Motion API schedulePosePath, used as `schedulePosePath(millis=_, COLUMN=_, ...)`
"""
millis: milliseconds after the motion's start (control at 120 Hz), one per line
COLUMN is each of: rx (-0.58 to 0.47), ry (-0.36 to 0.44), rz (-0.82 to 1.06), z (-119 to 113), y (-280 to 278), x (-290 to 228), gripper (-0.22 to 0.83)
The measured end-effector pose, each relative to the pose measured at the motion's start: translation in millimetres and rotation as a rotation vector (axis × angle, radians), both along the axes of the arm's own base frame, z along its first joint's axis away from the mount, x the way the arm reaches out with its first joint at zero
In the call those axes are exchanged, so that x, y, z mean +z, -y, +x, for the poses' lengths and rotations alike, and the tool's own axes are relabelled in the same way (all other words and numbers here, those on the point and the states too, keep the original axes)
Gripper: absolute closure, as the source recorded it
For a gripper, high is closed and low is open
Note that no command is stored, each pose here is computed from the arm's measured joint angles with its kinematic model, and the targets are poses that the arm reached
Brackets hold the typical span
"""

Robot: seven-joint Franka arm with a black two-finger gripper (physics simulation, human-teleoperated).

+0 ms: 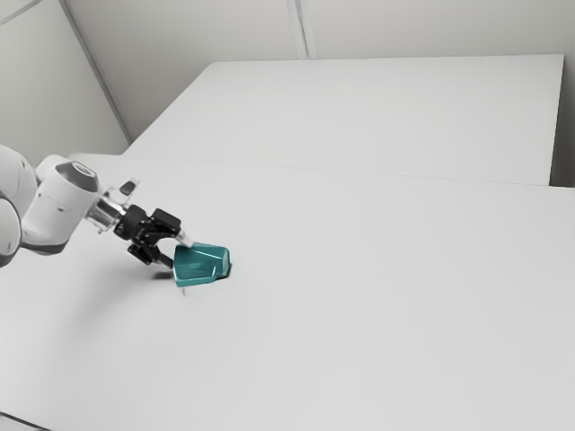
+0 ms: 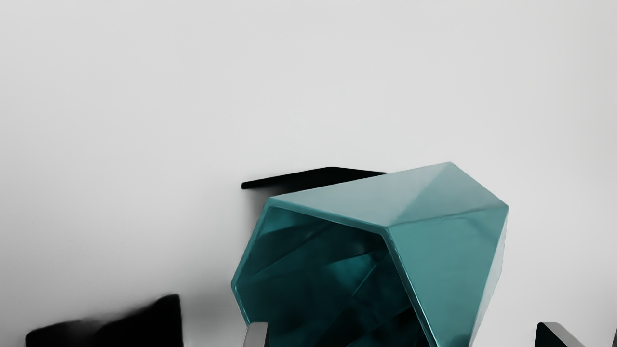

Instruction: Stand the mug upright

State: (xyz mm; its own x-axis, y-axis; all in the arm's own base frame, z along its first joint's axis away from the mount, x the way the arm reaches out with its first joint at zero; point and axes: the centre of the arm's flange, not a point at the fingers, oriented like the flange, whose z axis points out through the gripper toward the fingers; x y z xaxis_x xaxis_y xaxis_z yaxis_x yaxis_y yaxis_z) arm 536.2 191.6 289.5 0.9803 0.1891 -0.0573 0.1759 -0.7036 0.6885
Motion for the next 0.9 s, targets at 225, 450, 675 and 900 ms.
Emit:
schedulePosePath(millis=225, rx=-0.015, ry=0.024, rz=-0.024, z=7.3, y=12.0, x=0.7, gripper=0.07)
schedulePosePath(millis=450, rx=-0.041, ry=0.041, rz=-0.02, z=11.2, y=18.2, x=2.3, gripper=0.29)
schedulePosePath(millis=675, rx=-0.034, ry=0.054, rz=-0.034, z=12.6, y=19.8, x=3.0, gripper=0.48)
schedulePosePath(millis=900, rx=-0.004, ry=0.076, rz=-0.09, z=15.2, y=26.1, x=4.2, gripper=0.65)
